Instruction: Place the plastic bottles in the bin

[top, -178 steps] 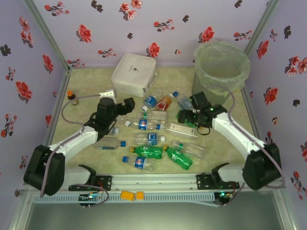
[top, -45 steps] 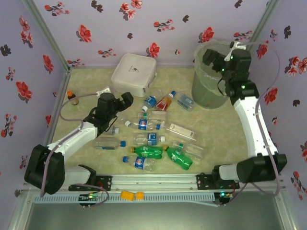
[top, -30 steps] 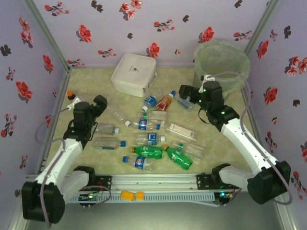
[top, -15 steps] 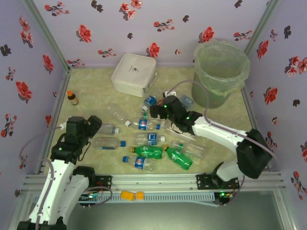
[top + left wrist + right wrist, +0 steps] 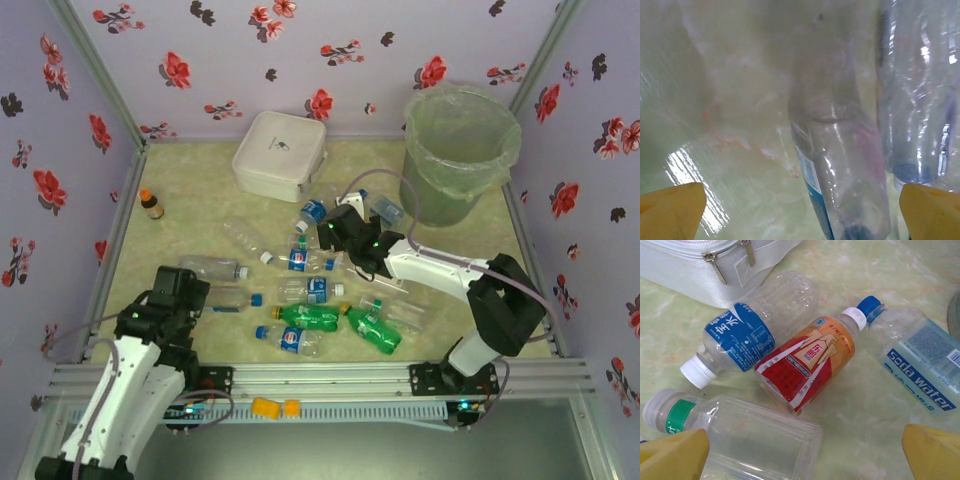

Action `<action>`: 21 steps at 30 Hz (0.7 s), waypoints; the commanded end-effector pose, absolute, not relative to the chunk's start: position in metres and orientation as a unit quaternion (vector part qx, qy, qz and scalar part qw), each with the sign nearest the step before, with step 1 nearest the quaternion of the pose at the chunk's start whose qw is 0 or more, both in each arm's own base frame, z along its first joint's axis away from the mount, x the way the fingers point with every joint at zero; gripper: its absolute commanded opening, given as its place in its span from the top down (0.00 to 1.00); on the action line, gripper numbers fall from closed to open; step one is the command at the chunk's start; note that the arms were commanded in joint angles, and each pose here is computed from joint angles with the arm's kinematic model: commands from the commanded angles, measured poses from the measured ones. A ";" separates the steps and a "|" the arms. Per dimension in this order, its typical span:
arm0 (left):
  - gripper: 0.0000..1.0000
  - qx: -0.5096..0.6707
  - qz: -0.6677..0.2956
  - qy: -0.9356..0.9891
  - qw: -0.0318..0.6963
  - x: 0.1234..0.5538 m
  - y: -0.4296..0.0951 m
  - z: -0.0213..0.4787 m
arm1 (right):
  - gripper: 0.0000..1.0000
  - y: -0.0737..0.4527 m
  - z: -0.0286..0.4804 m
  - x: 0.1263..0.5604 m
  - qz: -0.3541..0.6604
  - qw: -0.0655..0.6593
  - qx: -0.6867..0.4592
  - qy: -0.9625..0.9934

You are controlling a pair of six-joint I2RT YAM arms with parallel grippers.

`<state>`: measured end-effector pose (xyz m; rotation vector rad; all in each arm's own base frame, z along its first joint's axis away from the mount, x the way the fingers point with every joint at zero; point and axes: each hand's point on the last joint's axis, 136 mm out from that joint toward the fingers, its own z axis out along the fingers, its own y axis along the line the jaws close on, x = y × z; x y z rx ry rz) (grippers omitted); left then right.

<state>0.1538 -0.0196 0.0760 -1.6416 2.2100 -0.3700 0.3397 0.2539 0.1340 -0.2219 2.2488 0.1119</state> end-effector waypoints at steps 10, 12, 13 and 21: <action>0.00 -0.645 -0.093 0.746 0.134 0.192 -0.059 0.040 | 0.00 0.251 0.129 0.333 0.028 0.408 -0.109 0.906; 0.01 -0.647 -0.081 0.747 0.132 0.194 -0.060 0.035 | 0.00 0.252 0.126 0.332 0.026 0.404 -0.118 0.907; 0.01 -0.647 -0.077 0.747 0.131 0.196 -0.061 0.032 | 0.00 0.253 0.126 0.332 0.026 0.405 -0.121 0.906; 0.10 -0.647 -0.063 0.749 0.129 0.202 -0.063 0.023 | 0.00 0.252 0.135 0.326 0.035 0.407 -0.135 0.903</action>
